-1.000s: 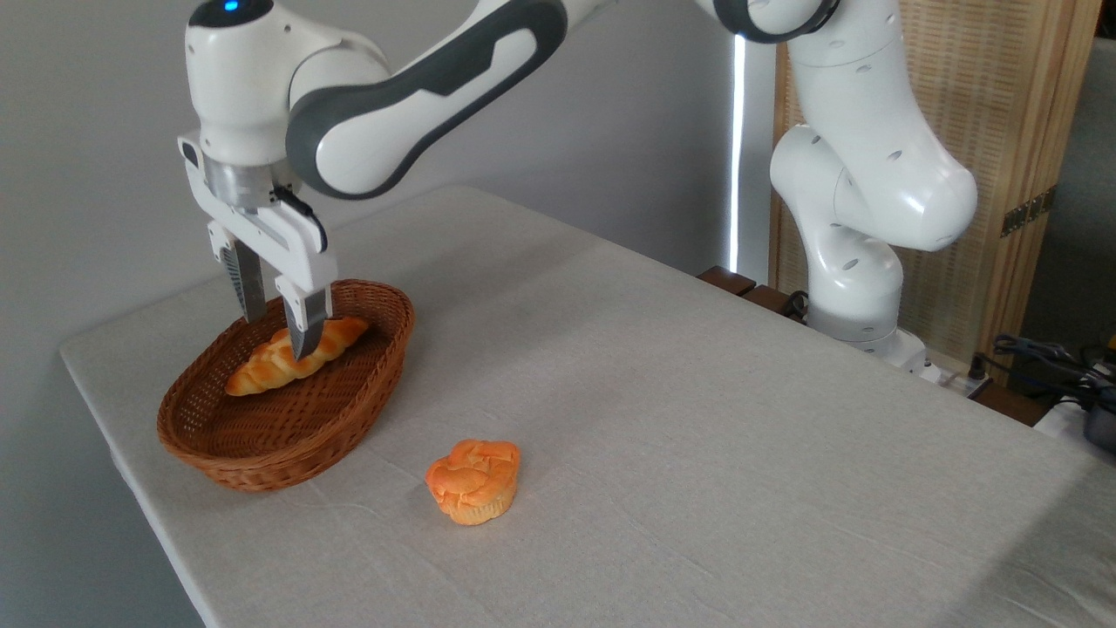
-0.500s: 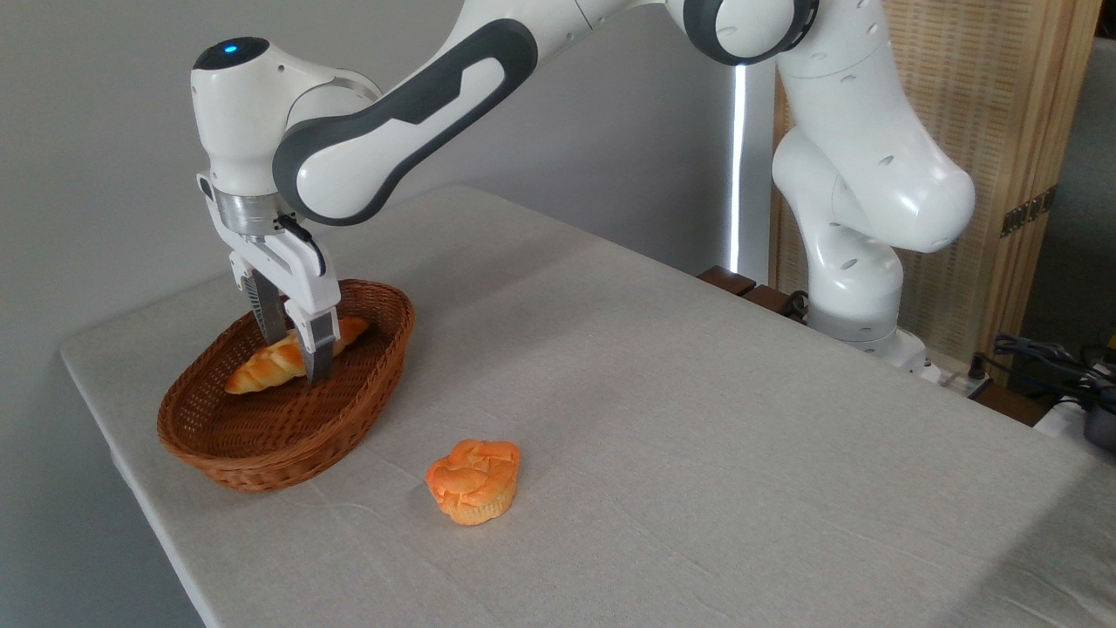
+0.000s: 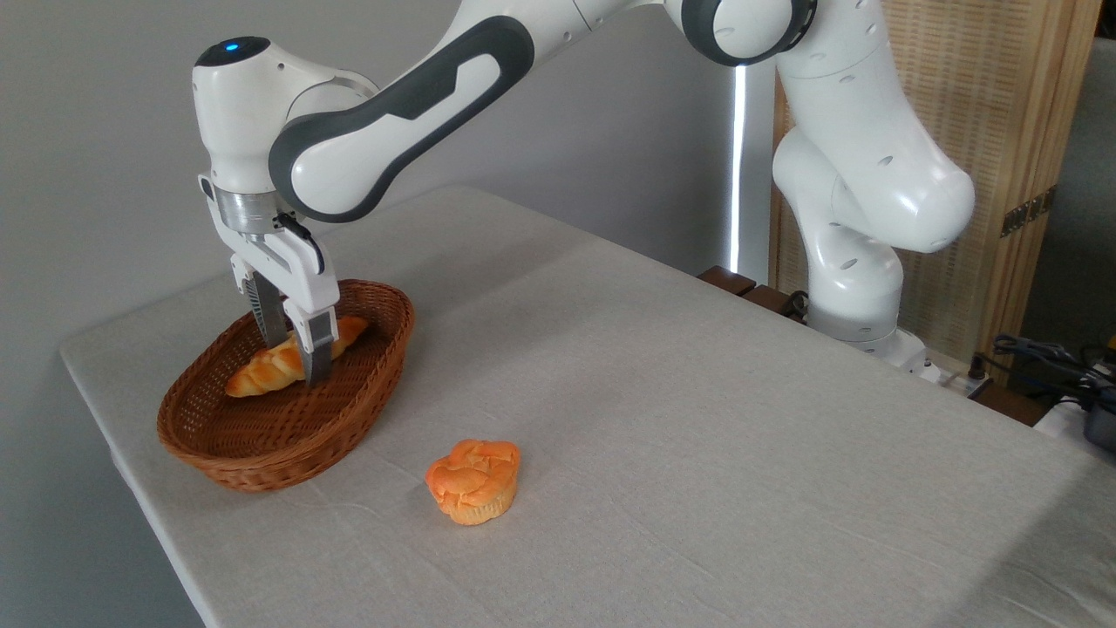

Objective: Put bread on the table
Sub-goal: 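Close the gripper on the croissant-shaped bread roll in the basket, then lift the held bread roll up out of the basket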

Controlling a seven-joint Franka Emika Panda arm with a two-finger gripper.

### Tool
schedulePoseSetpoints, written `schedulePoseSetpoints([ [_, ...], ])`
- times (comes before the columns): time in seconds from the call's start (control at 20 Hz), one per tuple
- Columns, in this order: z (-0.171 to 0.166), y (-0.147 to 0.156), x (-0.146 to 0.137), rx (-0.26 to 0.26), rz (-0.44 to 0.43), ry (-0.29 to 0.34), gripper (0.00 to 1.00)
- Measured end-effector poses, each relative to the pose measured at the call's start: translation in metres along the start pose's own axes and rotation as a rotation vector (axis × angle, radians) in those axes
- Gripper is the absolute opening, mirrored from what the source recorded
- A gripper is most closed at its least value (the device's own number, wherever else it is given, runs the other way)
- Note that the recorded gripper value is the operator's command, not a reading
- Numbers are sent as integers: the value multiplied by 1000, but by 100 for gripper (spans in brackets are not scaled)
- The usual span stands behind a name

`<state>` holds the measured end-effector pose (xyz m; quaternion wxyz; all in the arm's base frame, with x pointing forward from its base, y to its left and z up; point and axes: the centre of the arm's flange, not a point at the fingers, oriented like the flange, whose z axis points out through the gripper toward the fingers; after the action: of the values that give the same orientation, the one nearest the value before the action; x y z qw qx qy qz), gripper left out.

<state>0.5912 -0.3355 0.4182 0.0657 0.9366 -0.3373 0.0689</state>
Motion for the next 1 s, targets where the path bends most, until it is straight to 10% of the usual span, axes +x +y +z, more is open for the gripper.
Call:
schedulePoseSetpoints([
  [1.0,-31,-8,5,0,-69,57,25],
])
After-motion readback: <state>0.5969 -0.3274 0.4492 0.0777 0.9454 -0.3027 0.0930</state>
